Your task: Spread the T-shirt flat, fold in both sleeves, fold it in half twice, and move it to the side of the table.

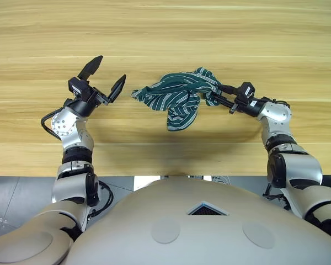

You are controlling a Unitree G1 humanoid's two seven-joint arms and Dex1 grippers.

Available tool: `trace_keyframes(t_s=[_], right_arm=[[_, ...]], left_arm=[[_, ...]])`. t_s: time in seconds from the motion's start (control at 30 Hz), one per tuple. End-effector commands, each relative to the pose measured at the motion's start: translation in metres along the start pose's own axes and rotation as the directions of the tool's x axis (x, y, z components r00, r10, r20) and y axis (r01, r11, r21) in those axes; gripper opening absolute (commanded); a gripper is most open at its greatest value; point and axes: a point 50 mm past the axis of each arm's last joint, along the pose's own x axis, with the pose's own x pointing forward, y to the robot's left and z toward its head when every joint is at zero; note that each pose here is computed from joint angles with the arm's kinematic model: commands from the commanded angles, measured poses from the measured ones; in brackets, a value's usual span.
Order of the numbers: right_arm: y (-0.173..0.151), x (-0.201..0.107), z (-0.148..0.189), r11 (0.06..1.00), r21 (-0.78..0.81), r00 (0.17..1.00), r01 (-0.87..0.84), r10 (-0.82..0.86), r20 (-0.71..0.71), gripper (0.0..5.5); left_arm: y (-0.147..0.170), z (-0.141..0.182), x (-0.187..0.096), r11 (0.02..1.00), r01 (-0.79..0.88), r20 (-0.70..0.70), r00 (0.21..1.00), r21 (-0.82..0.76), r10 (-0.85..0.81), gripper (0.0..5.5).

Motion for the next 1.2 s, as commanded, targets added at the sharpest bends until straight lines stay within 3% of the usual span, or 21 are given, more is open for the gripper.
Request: trace_keyframes(t_s=[0.03,0.17,0.43,0.63,0.93,1.2], right_arm=[[-0.006,0.002,0.006,1.0,-0.023,1.0,-0.011,0.011,-0.009,0.86],[-0.007,0.003,0.009,0.999,-0.042,1.0,-0.015,0.015,0.011,0.02],[-0.013,0.004,0.02,0.998,-0.066,0.997,0.011,-0.006,0.079,0.02],[-0.014,0.004,0.023,0.998,-0.068,0.995,0.003,0.004,0.104,0.02],[-0.012,0.007,0.025,0.997,-0.076,0.993,-0.012,0.02,0.116,0.02],[-0.012,0.006,0.025,0.997,-0.079,0.994,-0.015,0.024,0.11,0.0]], left_arm=[[-0.002,0.001,-0.001,1.0,0.019,-0.002,1.0,0.006,-0.019,4.07],[-0.006,-0.002,-0.008,0.998,0.067,-0.021,0.998,-0.015,-0.067,4.07],[-0.028,-0.022,-0.032,0.946,0.325,-0.266,0.912,0.0,-0.313,4.07],[-0.032,-0.031,-0.028,0.899,0.411,-0.415,0.852,0.152,-0.319,4.07],[-0.043,-0.036,0.012,0.879,0.342,-0.361,0.907,0.333,-0.216,4.07],[-0.051,-0.034,0.01,0.889,0.342,-0.3,0.92,0.304,-0.251,2.83]])
